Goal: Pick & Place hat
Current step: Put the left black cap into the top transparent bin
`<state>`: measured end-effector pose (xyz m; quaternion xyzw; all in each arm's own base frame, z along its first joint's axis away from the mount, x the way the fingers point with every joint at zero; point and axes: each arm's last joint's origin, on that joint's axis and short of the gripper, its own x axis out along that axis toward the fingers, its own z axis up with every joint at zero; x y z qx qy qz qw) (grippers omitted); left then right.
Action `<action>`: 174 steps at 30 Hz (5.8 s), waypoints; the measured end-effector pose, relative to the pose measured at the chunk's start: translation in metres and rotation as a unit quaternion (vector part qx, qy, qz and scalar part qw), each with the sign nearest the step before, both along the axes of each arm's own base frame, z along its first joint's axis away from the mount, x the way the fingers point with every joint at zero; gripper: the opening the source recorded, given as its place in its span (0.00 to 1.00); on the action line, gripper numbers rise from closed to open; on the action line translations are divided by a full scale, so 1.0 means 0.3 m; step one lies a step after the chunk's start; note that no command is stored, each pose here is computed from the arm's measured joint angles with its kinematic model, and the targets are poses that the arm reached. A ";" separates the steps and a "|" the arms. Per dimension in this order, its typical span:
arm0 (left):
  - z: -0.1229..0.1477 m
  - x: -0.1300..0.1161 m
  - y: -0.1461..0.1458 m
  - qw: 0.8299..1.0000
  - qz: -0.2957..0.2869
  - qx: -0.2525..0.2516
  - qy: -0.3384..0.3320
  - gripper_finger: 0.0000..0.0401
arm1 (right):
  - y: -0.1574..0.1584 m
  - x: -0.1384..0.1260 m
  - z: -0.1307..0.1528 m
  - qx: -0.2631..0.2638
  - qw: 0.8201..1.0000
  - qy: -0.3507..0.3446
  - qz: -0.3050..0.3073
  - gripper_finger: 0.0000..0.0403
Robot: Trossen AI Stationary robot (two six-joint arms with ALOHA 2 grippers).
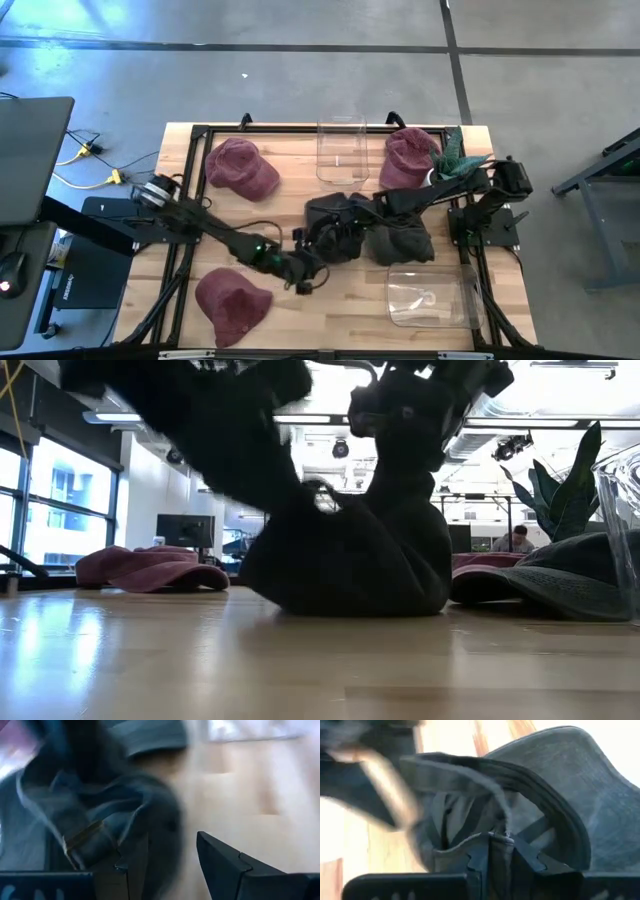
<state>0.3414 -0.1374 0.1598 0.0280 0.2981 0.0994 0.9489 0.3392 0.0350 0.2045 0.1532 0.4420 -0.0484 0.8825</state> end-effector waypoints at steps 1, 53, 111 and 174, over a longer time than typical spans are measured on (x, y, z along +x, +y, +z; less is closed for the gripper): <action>-0.016 0.004 0.017 1.000 0.030 0.005 0.003 0.41 | 0.000 -0.003 -0.002 -0.002 1.000 0.005 0.002 0.14; -0.021 0.105 0.113 0.991 0.125 -0.006 0.044 0.40 | 0.138 -0.228 -0.272 0.053 0.980 -0.116 -0.151 0.52; -0.055 0.244 0.193 0.990 0.138 0.010 0.039 0.41 | 0.240 -0.300 -0.161 -0.076 0.962 -0.209 -0.156 0.04; 0.032 0.125 0.051 0.959 0.099 0.028 0.262 0.41 | 0.225 -0.419 -0.091 -0.067 0.981 -0.133 -0.124 0.40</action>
